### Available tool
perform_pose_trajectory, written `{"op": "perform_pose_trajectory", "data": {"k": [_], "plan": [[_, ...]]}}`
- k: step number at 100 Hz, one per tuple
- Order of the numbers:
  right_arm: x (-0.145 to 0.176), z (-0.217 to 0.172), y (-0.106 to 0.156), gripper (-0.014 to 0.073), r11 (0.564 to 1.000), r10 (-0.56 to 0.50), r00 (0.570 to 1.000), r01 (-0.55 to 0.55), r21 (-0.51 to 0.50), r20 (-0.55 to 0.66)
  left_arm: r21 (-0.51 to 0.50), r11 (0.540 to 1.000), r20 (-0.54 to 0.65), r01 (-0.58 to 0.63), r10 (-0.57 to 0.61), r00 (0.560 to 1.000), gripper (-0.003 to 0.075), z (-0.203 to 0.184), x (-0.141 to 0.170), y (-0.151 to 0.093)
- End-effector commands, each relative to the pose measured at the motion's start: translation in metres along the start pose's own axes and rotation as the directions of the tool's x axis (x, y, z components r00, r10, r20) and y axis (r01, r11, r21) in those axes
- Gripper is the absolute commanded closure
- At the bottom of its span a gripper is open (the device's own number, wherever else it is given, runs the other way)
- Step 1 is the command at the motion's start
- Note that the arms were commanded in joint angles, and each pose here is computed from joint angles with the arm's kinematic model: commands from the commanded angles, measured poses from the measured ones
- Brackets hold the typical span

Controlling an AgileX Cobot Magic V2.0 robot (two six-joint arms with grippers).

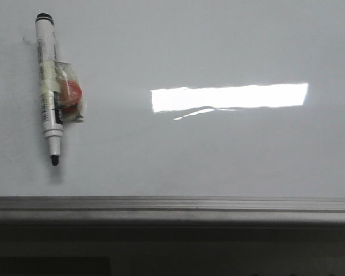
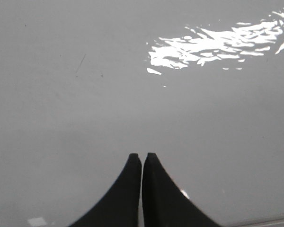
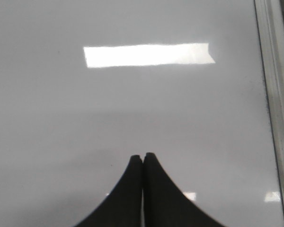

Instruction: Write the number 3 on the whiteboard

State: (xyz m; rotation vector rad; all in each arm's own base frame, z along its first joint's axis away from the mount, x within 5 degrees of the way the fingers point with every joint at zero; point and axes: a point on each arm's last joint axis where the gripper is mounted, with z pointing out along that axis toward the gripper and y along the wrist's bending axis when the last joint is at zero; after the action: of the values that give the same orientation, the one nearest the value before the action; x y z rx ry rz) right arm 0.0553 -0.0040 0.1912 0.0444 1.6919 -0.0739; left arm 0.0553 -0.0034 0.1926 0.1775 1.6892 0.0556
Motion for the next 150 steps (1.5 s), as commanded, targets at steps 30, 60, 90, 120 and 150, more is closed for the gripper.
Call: {"op": "perform_pose_trajectory", "data": {"k": [30, 60, 90, 120, 150], "plan": [[-0.019, 0.007, 0.003, 0.0659, 0.987, 0.154, 0.980, -0.159, -0.025, -0.125, 0.015, 0.995, -0.021, 0.099, -0.099, 0.995, 0.0741, 0.006, -0.016, 0.001], [-0.060, 0.022, 0.006, 0.0659, 0.984, 0.157, 0.965, -0.172, -0.054, -0.211, 0.022, 0.995, -0.118, 0.098, -0.094, 0.989, 0.0741, 0.020, -0.066, 0.008], [-0.061, 0.021, 0.008, 0.0659, 0.983, 0.151, 0.968, -0.169, -0.074, -0.198, 0.027, 0.992, -0.130, 0.125, -0.120, 0.984, 0.0645, 0.024, -0.074, 0.008], [-0.060, 0.021, 0.008, 0.0659, 0.983, 0.150, 0.966, -0.169, -0.075, -0.209, 0.021, 0.977, 0.030, 0.214, -0.214, 0.976, 0.0447, 0.026, -0.079, 0.009], [-0.061, 0.021, 0.008, 0.0659, 0.983, 0.151, 0.968, -0.169, -0.075, -0.201, 0.252, 0.961, 0.047, 0.117, -0.133, 0.990, 0.0318, 0.022, -0.089, -0.011]]}}
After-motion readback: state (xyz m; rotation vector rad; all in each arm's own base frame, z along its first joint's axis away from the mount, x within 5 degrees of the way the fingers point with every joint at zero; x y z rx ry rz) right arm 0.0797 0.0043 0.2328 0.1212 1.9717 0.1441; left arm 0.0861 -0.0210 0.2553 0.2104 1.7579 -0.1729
